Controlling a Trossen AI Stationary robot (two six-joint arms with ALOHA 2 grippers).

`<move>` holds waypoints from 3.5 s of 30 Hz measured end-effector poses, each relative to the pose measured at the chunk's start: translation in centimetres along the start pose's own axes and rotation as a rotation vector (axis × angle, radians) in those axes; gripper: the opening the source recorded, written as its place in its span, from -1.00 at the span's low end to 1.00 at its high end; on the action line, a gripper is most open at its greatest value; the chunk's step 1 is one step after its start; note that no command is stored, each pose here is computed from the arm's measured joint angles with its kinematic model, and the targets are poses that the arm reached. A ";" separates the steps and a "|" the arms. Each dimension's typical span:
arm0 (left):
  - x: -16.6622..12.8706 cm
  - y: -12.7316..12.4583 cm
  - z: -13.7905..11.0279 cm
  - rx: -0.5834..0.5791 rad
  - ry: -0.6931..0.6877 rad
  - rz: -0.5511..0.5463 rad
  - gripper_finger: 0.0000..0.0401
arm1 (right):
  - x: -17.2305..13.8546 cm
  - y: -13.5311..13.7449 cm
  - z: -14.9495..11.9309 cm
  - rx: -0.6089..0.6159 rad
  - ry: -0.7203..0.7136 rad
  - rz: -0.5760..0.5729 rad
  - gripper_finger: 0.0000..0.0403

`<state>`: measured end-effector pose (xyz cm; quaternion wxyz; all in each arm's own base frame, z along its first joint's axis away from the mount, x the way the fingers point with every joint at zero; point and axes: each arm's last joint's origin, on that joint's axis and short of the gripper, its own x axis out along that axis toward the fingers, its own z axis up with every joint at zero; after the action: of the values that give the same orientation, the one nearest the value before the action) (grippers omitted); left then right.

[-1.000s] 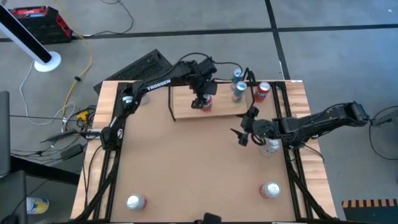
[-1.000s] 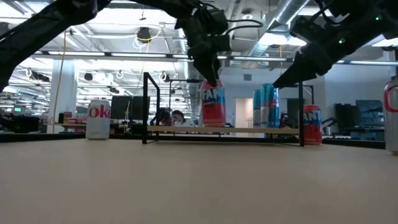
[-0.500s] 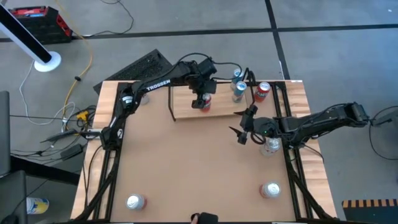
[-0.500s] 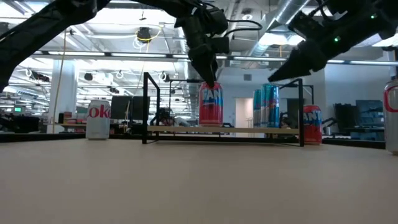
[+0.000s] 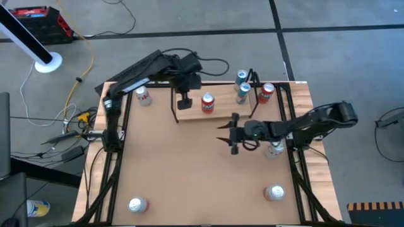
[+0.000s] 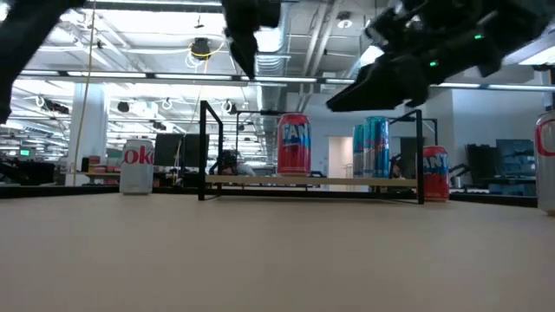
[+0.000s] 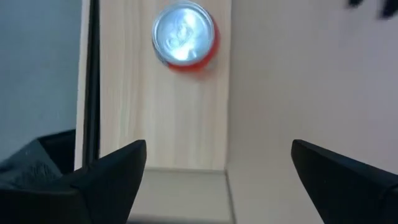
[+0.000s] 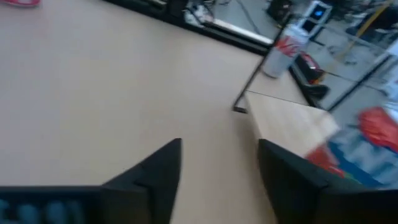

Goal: Place canned beverage on shelf
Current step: Put the left orange soda can on the shelf

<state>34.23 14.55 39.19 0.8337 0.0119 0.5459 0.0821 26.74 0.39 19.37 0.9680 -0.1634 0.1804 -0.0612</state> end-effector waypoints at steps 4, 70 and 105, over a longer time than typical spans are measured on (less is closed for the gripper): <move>-3.2 -3.0 -2.6 0.007 -0.099 0.010 0.91 | 2.4 -0.7 0.2 0.027 0.036 -0.020 -0.43; 11.4 -10.7 -25.8 0.221 -1.000 0.198 0.92 | 10.9 -14.8 -0.5 0.450 0.275 -0.747 -0.91; 11.4 -10.7 -25.9 0.221 -0.994 0.191 0.92 | 12.1 -24.0 5.6 0.446 0.548 -0.432 -0.91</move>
<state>16.42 3.91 17.20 0.9749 0.1871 0.0859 0.0843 38.62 -22.62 28.47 0.8607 0.0385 0.3755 -0.3416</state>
